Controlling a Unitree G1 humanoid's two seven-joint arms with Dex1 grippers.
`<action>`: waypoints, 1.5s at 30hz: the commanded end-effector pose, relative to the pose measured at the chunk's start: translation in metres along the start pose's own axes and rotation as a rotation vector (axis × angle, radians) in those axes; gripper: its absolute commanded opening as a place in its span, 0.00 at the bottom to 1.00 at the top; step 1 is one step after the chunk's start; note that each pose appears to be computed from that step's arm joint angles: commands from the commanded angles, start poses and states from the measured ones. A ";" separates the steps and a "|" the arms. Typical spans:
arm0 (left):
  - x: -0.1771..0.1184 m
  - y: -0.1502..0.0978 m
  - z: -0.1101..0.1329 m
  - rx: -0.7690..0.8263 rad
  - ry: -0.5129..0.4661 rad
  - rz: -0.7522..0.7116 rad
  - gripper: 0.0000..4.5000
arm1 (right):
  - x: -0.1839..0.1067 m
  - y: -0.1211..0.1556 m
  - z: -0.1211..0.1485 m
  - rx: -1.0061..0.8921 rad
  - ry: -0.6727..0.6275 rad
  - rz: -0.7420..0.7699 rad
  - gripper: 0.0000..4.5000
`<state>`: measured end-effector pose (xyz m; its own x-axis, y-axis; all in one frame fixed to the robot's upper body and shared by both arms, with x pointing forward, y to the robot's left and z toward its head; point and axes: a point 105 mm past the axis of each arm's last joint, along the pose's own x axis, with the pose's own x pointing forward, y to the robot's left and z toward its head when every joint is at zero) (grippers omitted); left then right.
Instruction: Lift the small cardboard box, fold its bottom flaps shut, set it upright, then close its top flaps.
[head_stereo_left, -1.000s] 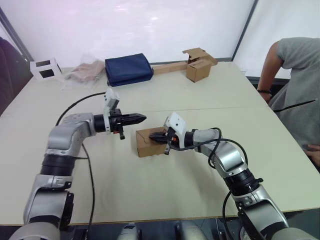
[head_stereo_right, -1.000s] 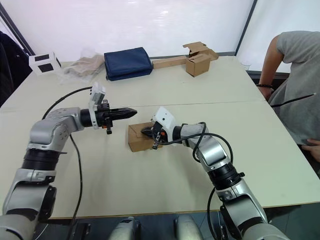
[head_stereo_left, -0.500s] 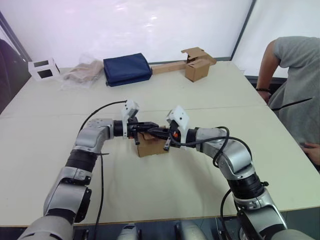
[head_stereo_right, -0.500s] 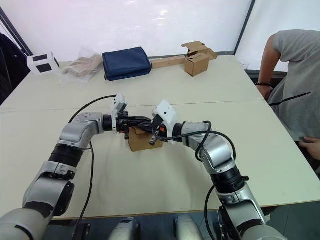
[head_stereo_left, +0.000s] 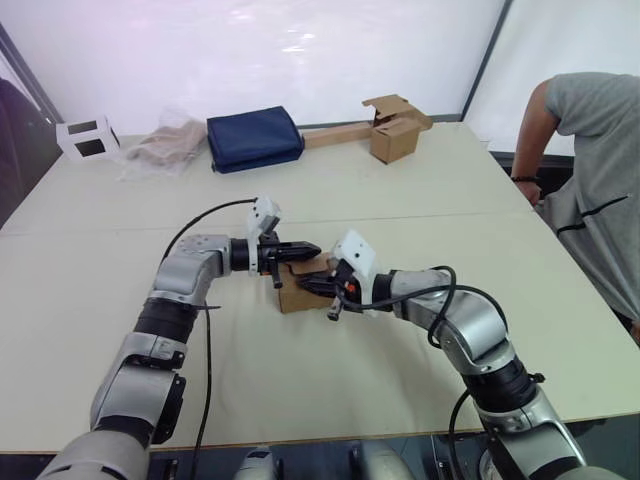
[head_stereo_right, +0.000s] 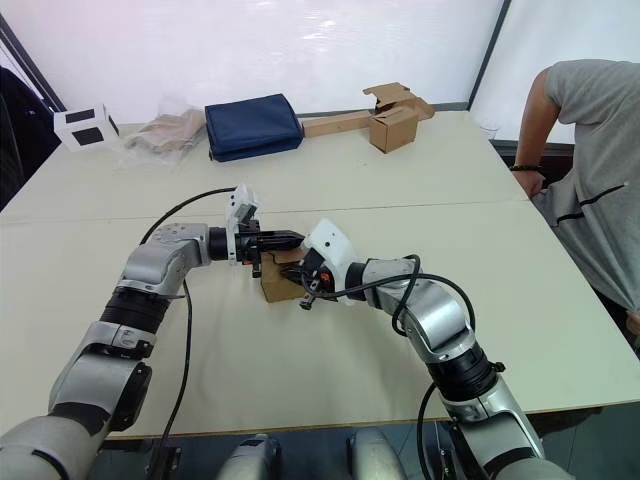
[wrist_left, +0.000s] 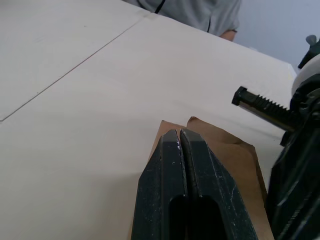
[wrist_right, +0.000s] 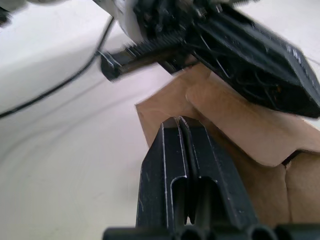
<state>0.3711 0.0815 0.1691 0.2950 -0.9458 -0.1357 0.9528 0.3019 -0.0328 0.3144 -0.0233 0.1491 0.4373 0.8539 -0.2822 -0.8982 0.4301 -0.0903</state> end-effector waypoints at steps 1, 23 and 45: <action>-0.004 -0.002 0.009 0.033 -0.024 0.007 0.01 | 0.002 -0.005 0.003 -0.024 -0.009 -0.026 0.00; -0.004 0.003 -0.006 0.034 0.023 0.037 0.01 | -0.010 0.002 0.003 -0.075 0.011 0.033 0.00; -0.002 0.001 -0.011 0.027 0.007 0.045 0.01 | -0.016 -0.005 0.017 -0.066 -0.030 0.054 0.00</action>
<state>0.3707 0.0844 0.1573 0.3270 -0.9318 -0.1572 0.9429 0.3329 -0.0120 0.3147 -0.0378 0.1657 0.3979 0.8765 -0.2710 -0.9172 0.3861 -0.0983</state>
